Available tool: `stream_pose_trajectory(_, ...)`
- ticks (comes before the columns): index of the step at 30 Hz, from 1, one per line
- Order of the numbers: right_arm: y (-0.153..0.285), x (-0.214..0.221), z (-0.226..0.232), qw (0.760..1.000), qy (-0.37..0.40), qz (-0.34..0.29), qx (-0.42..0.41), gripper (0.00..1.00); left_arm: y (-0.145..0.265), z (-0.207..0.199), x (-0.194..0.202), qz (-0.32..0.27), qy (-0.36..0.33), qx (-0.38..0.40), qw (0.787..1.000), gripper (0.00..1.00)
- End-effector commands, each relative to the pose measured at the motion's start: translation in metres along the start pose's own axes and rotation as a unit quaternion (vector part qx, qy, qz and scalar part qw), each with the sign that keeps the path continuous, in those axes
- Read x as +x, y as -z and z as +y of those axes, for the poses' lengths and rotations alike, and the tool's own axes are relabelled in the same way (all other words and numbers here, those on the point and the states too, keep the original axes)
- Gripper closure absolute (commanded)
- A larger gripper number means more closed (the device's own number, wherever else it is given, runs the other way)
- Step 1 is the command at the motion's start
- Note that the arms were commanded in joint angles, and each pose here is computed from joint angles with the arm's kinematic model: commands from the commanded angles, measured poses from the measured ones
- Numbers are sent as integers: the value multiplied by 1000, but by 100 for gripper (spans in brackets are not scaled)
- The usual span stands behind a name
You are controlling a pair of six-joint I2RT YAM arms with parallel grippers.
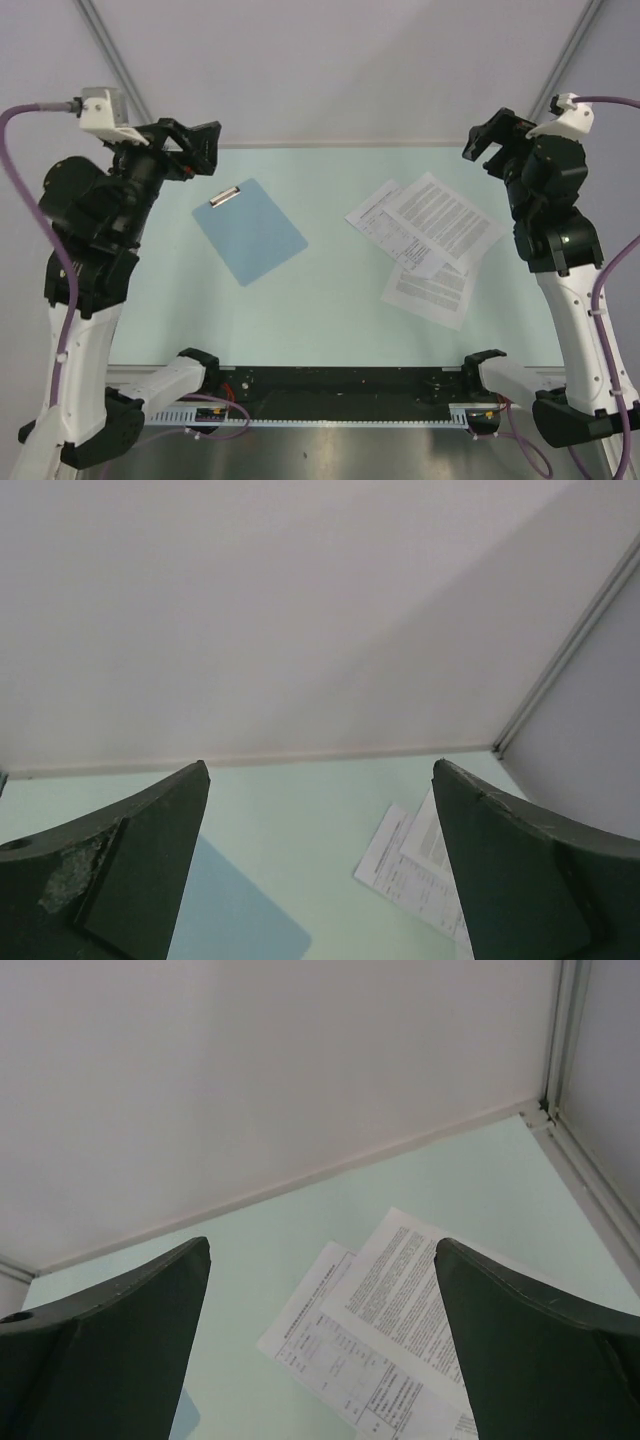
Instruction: Put the files into the folder
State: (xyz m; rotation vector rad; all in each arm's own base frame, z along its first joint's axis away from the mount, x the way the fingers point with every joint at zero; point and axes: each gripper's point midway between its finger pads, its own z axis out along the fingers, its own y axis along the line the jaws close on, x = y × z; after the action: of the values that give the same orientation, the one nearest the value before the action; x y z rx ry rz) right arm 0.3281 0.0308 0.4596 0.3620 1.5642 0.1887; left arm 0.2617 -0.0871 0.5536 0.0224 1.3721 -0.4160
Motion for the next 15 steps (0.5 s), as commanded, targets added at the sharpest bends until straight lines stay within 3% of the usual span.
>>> stream_pose_trajectory(1,-14,37,15,998,-16,52,-16,0,-15,31,42,82,-34,-67,994,1)
stream_pose_trajectory(6,-31,100,52,986,0,147,-78,0,-63,93,129,191,-83,-150,967,0)
stream_pose_trajectory(11,3,160,122,933,21,251,-257,0,-118,158,216,293,-106,-200,929,1)
stream_pose_trajectory(12,10,167,130,927,29,259,-271,0,-132,172,253,333,-95,-199,917,2)
stream_pose_trajectory(14,21,186,138,917,52,279,-280,0,-155,197,264,336,-73,-210,915,4)
stream_pose_trajectory(15,32,195,147,910,62,289,-291,0,-167,216,302,366,-67,-216,903,4)
